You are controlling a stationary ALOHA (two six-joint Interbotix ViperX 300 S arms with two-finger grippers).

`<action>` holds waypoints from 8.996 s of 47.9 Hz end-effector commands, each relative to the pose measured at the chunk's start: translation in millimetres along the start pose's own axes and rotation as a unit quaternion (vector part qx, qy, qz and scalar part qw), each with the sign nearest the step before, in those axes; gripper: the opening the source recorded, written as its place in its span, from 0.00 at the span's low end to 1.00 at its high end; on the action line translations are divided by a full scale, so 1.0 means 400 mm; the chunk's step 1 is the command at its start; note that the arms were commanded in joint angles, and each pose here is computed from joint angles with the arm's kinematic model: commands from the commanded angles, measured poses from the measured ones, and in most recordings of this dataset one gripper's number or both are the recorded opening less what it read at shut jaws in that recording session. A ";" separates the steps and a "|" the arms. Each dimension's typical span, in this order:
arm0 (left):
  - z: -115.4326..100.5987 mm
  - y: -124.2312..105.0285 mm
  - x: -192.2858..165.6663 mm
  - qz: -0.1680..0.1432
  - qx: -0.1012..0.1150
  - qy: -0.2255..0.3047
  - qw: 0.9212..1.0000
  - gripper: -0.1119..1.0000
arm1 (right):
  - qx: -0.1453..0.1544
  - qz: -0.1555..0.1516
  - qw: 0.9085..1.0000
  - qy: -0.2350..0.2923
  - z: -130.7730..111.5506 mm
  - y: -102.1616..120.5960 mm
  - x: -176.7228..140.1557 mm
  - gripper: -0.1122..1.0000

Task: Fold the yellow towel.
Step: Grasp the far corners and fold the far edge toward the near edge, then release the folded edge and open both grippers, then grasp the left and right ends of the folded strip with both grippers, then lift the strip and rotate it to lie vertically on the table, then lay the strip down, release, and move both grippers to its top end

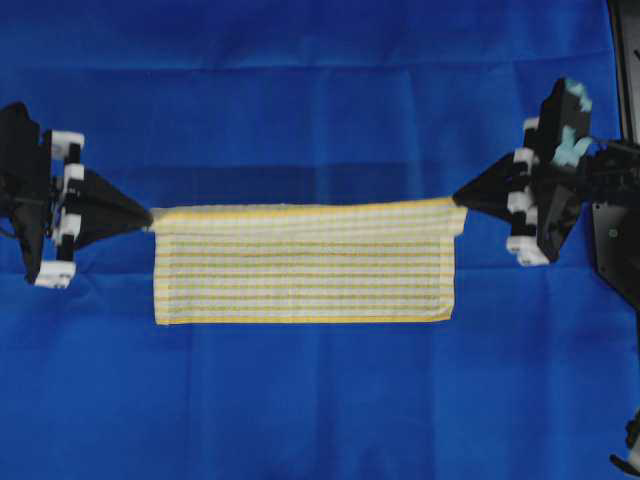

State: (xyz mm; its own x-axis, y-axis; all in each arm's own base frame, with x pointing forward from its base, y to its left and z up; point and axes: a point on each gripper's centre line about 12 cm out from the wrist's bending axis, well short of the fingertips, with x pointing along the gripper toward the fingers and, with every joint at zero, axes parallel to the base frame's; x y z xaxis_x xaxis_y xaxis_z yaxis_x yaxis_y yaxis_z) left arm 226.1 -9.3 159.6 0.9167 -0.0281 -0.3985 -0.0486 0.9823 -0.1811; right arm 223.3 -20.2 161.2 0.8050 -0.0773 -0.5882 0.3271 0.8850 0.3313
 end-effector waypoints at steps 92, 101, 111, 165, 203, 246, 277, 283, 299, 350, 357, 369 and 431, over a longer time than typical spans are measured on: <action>0.013 0.057 0.095 0.052 -0.007 0.058 0.997 0.78 | -0.002 -0.031 0.997 0.067 0.000 -0.011 0.084 0.76; -0.021 0.102 0.119 0.082 -0.016 0.092 0.992 0.78 | -0.002 -0.049 0.995 0.092 -0.018 -0.029 0.120 0.75; -0.068 0.114 0.145 0.088 -0.019 0.129 0.988 0.77 | -0.001 -0.065 0.990 0.123 -0.046 -0.046 0.161 0.75; -0.093 0.085 0.180 0.080 -0.013 0.239 0.968 0.12 | -0.014 -0.063 0.990 0.124 -0.042 -0.045 0.157 0.12; 0.158 0.037 0.038 0.063 -0.012 0.135 0.989 0.12 | -0.020 -0.020 1.000 0.002 0.134 0.000 -0.048 0.12; 0.205 -0.180 0.162 -0.064 0.048 0.077 0.994 0.12 | 0.006 -0.153 0.987 -0.044 0.317 -0.215 0.084 0.12; 0.350 -0.289 0.453 -0.080 0.064 0.041 0.994 0.12 | -0.022 -0.176 0.982 -0.064 0.460 -0.276 0.167 0.12; 0.361 -0.287 0.488 -0.077 0.076 0.042 0.993 0.12 | -0.022 -0.176 0.982 -0.064 0.460 -0.276 0.167 0.12; 0.395 -0.302 0.535 -0.080 0.106 0.023 0.991 0.12 | -0.016 -0.185 0.981 -0.056 0.422 -0.287 0.129 0.12; 0.193 -0.286 0.444 -0.089 0.088 0.063 0.990 0.12 | -0.047 -0.146 0.987 -0.043 0.474 -0.239 0.328 0.12; 0.172 -0.280 0.423 -0.088 0.051 0.070 0.992 0.12 | -0.048 -0.144 0.987 -0.044 0.482 -0.238 0.346 0.12; 0.169 -0.278 0.420 -0.086 0.034 0.073 0.993 0.14 | -0.054 -0.139 0.988 -0.041 0.479 -0.226 0.357 0.12; 0.287 -0.035 0.259 0.018 0.032 0.058 0.998 0.60 | -0.094 -0.082 0.986 -0.111 0.346 -0.079 0.117 0.68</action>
State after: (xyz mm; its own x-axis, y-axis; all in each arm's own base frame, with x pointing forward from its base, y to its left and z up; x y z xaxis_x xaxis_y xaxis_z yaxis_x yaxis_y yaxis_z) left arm 368.9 -16.6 209.8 0.8306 -0.0389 -0.5555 -0.0350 0.9919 -0.1217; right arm 322.8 -123.1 213.5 0.8173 -0.3134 -0.4836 0.4026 0.9110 0.0900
